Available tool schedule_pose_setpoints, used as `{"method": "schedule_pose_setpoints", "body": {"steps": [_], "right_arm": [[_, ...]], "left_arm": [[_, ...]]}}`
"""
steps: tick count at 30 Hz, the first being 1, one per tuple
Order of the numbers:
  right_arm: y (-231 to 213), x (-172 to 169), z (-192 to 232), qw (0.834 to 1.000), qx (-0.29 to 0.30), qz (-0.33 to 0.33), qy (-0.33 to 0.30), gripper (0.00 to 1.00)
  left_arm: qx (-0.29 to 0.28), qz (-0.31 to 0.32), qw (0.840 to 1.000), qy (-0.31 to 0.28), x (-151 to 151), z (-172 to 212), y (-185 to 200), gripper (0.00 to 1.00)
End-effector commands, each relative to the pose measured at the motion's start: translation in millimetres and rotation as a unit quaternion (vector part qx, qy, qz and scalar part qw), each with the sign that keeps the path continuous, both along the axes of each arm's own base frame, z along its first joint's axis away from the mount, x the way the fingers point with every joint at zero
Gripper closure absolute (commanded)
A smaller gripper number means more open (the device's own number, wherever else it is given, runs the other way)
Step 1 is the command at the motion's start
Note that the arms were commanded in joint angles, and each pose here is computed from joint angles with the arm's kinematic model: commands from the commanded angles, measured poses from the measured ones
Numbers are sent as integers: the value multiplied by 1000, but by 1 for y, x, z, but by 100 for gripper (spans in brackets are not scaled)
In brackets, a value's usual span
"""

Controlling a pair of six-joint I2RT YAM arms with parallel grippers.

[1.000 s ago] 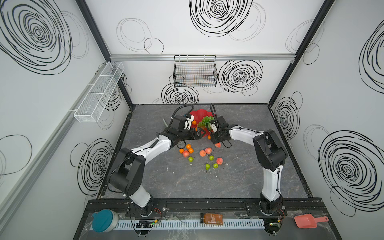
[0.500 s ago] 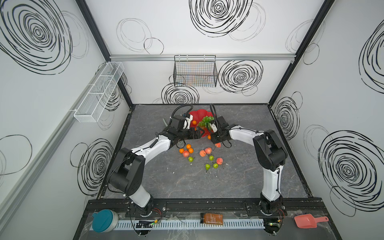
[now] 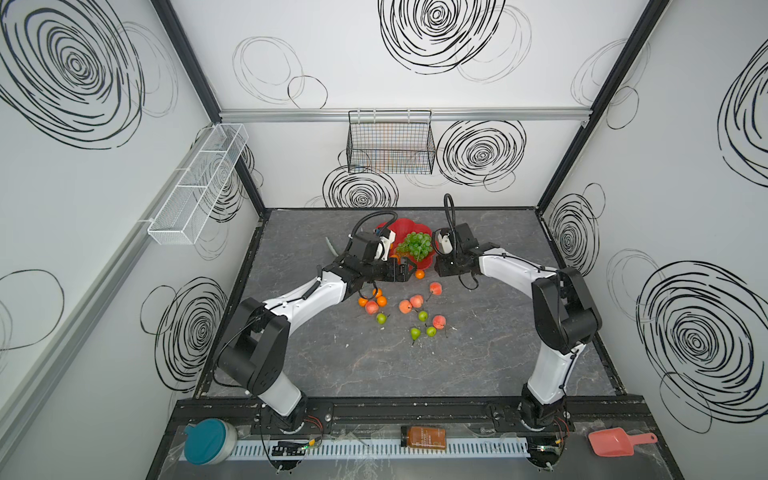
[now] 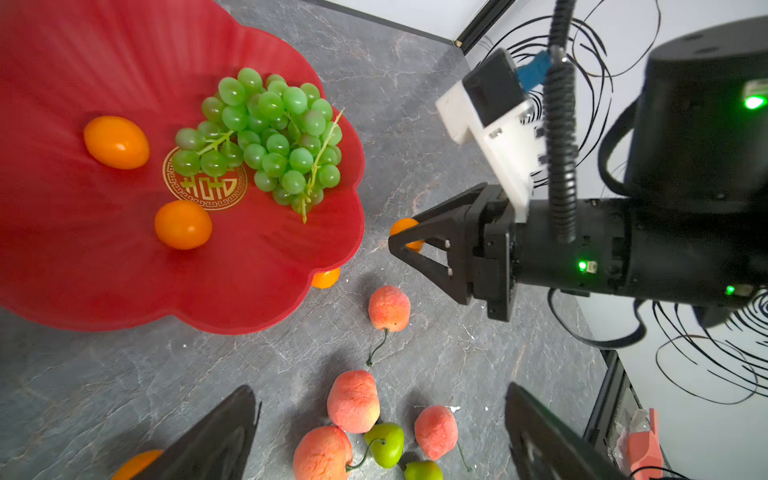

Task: Place and organize the fake fruits in the fruit bowl
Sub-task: 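Lift and carry the tomato over the red bowl with the right gripper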

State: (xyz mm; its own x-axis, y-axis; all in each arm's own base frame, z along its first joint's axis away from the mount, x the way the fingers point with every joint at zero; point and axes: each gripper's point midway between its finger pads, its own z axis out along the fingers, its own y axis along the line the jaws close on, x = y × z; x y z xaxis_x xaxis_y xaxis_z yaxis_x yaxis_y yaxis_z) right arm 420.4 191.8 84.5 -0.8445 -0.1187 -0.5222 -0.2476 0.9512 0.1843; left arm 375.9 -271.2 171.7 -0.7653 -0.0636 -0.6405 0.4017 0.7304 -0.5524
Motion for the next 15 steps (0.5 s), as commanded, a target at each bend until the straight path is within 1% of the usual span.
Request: {"method": "schedule_pose_setpoints", "body": {"steps": [1,5,8,12,15], "right_arm": [[0,-6,30,1000,-3,-5,-28,62],[22,-7,51,999,11,14,-52,62],[43,-6,59,998,12,28,-60,62],[72,0,56,997,12,49,-61,62],[91,9,45,997,5,60,-50,62]], "left_arm": [[-21,20,998,-62,10,37,10,4],[-27,53,995,-78,17,46,28,4],[-36,71,994,-73,23,45,40,4],[-47,90,993,-64,31,43,54,4],[-55,104,991,-60,37,43,67,4]]}}
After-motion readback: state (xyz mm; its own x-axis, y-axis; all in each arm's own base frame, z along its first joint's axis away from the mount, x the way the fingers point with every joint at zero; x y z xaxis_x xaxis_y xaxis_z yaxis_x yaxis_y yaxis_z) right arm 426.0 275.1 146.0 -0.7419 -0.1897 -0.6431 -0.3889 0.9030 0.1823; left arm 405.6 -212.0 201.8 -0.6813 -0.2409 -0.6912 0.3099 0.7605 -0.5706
